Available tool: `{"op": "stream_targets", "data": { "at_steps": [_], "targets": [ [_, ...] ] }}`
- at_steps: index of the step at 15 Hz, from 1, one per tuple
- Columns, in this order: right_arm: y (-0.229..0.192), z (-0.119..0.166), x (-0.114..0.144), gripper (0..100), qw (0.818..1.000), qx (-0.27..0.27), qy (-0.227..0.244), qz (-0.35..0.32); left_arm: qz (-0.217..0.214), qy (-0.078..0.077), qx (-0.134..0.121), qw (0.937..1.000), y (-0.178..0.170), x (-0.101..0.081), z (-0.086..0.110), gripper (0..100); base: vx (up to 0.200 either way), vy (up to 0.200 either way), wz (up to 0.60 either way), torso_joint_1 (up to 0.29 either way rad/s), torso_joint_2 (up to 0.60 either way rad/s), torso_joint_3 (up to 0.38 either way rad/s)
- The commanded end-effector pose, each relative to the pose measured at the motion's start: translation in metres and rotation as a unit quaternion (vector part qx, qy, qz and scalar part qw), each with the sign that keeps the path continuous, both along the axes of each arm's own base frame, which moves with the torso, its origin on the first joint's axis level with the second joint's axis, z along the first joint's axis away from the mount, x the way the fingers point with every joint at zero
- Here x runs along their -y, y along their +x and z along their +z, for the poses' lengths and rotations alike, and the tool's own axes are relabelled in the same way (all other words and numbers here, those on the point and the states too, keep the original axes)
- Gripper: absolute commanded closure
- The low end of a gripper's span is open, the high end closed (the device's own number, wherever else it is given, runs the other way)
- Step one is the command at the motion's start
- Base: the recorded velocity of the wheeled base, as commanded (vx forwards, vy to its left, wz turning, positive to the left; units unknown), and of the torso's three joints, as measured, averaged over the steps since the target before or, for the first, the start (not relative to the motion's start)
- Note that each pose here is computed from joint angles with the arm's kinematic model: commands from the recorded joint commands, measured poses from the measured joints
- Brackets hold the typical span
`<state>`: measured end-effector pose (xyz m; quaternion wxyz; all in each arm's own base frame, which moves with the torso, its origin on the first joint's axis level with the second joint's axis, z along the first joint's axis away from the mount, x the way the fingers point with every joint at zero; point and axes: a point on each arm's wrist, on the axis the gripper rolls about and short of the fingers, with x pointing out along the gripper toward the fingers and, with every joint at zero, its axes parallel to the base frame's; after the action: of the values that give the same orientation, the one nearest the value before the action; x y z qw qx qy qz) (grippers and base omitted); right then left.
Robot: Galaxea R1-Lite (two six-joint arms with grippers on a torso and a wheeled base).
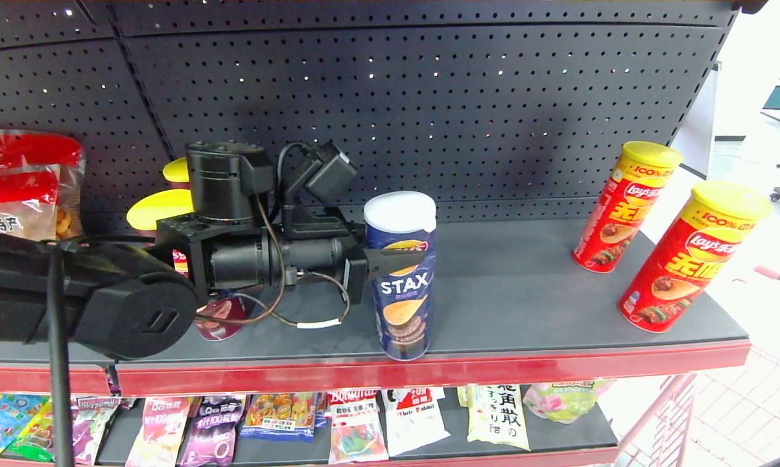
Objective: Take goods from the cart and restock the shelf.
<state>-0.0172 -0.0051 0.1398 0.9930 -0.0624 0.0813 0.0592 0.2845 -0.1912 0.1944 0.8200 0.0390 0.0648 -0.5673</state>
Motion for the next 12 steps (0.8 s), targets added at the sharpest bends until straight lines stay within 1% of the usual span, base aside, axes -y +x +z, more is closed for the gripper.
{"op": "stream_targets", "data": {
  "at_steps": [1,4,7,11,12],
  "targets": [
    [0.000,0.001,0.000,100,1.000,0.001,0.000,0.000,0.000,-0.001,0.001,1.0000,-0.002,0.000,0.002,100,0.000,0.000,0.00,0.000,0.00,0.000],
    [-0.001,0.003,0.000,100,1.000,0.005,0.001,-0.001,0.007,0.004,-0.004,1.0000,0.000,-0.002,-0.003,100,0.000,0.000,0.00,0.000,0.00,0.000],
    [-0.001,0.004,0.000,100,1.000,0.008,0.001,-0.001,0.014,0.004,-0.005,0.9999,0.005,-0.001,-0.005,100,0.000,0.000,0.00,0.000,0.00,0.000],
    [-0.001,0.004,0.000,100,1.000,0.008,0.001,-0.001,0.014,0.013,-0.013,0.9997,0.006,-0.001,-0.013,100,0.000,0.000,0.00,0.000,0.00,0.000],
    [-0.001,0.004,0.000,100,1.000,0.008,0.001,-0.001,0.012,0.012,-0.012,0.9998,0.005,-0.001,-0.012,100,0.000,0.000,0.00,0.000,0.00,0.000]
  ]
}}
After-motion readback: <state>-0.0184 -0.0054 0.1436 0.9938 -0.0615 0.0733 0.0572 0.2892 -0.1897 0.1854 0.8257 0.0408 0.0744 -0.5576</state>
